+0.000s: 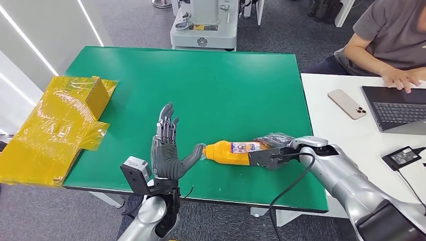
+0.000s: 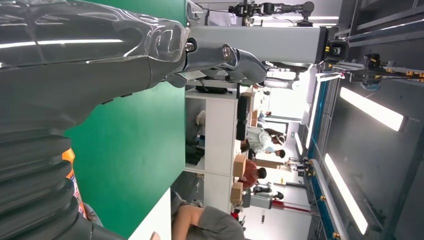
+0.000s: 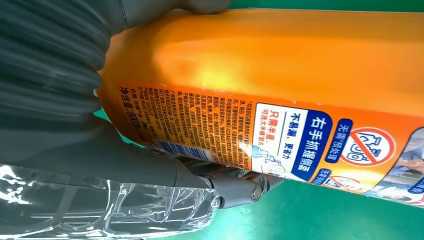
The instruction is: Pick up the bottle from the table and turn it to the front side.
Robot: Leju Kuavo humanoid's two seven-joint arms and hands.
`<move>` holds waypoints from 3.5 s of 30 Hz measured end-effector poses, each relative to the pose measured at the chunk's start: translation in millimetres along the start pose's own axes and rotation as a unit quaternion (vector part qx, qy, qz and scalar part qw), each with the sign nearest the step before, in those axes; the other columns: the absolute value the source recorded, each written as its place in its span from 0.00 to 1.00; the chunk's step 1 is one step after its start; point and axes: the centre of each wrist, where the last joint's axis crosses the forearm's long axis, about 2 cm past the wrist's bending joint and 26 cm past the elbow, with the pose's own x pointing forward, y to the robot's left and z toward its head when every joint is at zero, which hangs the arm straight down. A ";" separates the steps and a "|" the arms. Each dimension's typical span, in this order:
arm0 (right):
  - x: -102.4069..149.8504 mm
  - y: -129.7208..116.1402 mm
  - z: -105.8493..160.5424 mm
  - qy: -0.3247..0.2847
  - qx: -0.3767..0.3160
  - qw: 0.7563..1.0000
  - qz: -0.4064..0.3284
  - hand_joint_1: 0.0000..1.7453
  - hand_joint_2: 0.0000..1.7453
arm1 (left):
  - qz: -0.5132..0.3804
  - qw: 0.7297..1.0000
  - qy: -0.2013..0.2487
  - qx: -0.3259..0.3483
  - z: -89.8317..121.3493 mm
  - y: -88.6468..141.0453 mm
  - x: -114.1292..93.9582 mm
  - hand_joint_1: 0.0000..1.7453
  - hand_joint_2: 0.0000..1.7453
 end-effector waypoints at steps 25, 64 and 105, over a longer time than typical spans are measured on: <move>80.7 38.7 -31.4 -0.122 -0.505 0.855 0.008 1.00 1.00 | -0.009 1.000 -0.018 -0.005 6.9 -3.2 4.1 0.00 1.00; 165.4 97.4 -39.9 -0.332 -0.488 0.795 -0.140 1.00 1.00 | 0.147 0.985 -0.032 -0.082 -36.6 -12.3 26.0 0.00 1.00; 162.6 99.9 -58.6 -0.310 -0.272 0.906 -0.096 0.99 1.00 | 0.108 0.992 0.008 -0.068 -23.2 -0.8 5.9 1.00 1.00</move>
